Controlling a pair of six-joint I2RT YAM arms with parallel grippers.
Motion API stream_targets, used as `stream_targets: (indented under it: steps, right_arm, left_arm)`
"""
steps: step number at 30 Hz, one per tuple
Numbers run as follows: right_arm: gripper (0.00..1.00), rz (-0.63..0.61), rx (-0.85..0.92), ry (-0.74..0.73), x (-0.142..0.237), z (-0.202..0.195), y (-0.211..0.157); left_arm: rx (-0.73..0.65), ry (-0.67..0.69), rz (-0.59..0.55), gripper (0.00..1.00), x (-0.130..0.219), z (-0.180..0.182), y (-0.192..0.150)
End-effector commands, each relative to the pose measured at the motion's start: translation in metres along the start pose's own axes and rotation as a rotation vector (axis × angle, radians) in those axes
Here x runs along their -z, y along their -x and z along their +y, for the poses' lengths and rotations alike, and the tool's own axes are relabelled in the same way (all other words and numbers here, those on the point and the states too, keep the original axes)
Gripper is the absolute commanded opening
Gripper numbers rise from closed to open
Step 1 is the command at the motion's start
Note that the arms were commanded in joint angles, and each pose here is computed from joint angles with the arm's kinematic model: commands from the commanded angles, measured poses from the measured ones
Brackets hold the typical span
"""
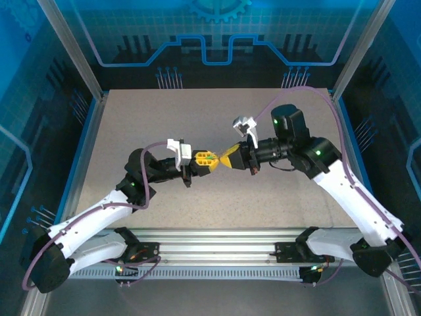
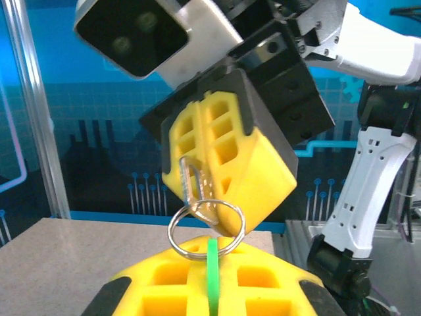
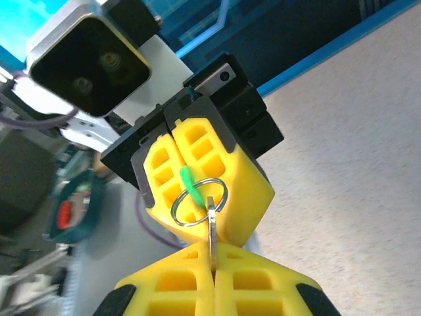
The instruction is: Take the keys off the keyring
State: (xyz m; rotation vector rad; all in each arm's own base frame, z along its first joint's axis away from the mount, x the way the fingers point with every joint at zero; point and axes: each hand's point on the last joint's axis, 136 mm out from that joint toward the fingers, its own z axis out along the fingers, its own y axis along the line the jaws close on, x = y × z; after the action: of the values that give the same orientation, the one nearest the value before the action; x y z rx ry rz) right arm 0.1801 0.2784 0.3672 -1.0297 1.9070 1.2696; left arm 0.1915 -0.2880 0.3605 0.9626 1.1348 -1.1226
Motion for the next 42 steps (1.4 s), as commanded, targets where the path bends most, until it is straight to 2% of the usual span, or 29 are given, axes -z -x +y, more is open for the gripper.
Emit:
stream_targets:
  steps: [1, 5, 13, 20, 30, 37, 42]
  right_arm:
    - [0.00, -0.098, 0.212, -0.278, 0.020, -0.024, 0.016]
    - [0.00, -0.120, 0.378, -0.387, 0.024, -0.023, 0.014]
    - [0.00, -0.182, 0.618, -0.504, 0.032, -0.014, 0.014]
    - [0.00, -0.089, 0.869, -0.558, 0.021, -0.006, -0.003]
    - [0.00, 0.088, 1.142, -0.629, -0.002, 0.002, -0.022]
    - [0.00, 0.098, 1.244, -0.643, -0.006, 0.010, -0.026]
    - [0.00, 0.057, 1.320, -0.631, -0.009, 0.022, -0.029]
  left_arm:
    - [-0.001, -0.102, -0.050, 0.00, 0.002, -0.020, 0.026]
    - [0.041, -0.117, -0.038, 0.00, -0.001, -0.020, 0.029]
    - [0.091, -0.138, -0.041, 0.00, -0.004, -0.020, 0.032]
    - [0.116, -0.146, -0.016, 0.00, -0.005, -0.021, 0.035]
    - [0.142, -0.149, 0.023, 0.00, -0.006, -0.021, 0.035]
    - [0.142, -0.140, 0.025, 0.00, -0.005, -0.020, 0.038]
    - [0.156, -0.131, 0.024, 0.00, -0.005, -0.019, 0.039]
